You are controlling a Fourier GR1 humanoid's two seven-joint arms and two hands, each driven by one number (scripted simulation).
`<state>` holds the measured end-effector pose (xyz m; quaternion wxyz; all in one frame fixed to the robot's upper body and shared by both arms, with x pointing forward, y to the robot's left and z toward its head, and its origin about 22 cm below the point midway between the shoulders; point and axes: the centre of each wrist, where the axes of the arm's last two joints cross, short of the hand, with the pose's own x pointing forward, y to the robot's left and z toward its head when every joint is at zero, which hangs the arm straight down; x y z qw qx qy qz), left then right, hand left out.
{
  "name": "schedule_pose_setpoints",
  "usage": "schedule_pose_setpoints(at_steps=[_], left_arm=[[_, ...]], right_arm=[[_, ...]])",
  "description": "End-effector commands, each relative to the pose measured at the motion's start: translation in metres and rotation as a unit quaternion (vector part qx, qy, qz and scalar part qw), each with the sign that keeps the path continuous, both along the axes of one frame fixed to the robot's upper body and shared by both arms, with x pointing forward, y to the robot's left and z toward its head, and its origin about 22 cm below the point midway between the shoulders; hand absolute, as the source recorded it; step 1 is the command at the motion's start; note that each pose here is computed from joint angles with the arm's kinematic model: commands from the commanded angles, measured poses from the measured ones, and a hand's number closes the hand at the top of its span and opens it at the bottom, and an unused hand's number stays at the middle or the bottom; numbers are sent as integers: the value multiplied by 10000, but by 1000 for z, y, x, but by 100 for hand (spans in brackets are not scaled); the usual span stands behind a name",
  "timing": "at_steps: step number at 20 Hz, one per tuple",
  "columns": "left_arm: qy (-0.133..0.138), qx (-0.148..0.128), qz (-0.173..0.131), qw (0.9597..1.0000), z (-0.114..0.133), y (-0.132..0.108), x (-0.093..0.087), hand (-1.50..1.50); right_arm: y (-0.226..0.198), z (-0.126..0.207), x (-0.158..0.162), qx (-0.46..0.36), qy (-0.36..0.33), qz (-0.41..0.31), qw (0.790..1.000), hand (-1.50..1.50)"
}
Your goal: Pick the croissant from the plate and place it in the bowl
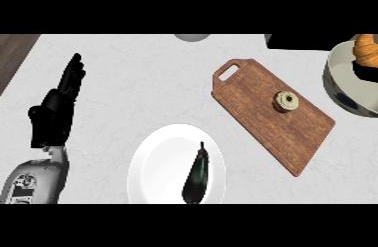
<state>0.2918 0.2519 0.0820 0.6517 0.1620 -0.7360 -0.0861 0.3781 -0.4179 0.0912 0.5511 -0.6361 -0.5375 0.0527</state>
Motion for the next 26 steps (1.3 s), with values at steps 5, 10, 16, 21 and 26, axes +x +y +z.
schedule_pose_setpoints(at_steps=[5,10,16,21,26], left_arm=[[-67,31,-99,9999,-10,-9,7,0],[-38,-97,-140,9998,6,-4,5,0],[-72,-26,-114,9999,-3,-3,4,0],[5,-47,-72,10000,10,1,0,0],[57,-10,104,9999,1,2,2,0]], right_arm=[[-25,-27,-9,820,178,-305,9960,150],[-47,-14,-16,1465,-26,363,9885,-150],[-51,-26,-24,1615,-773,778,9808,-150],[-75,-27,-43,1833,-1207,662,9734,-150],[-99,-22,-63,2400,-1388,913,9564,-150]])
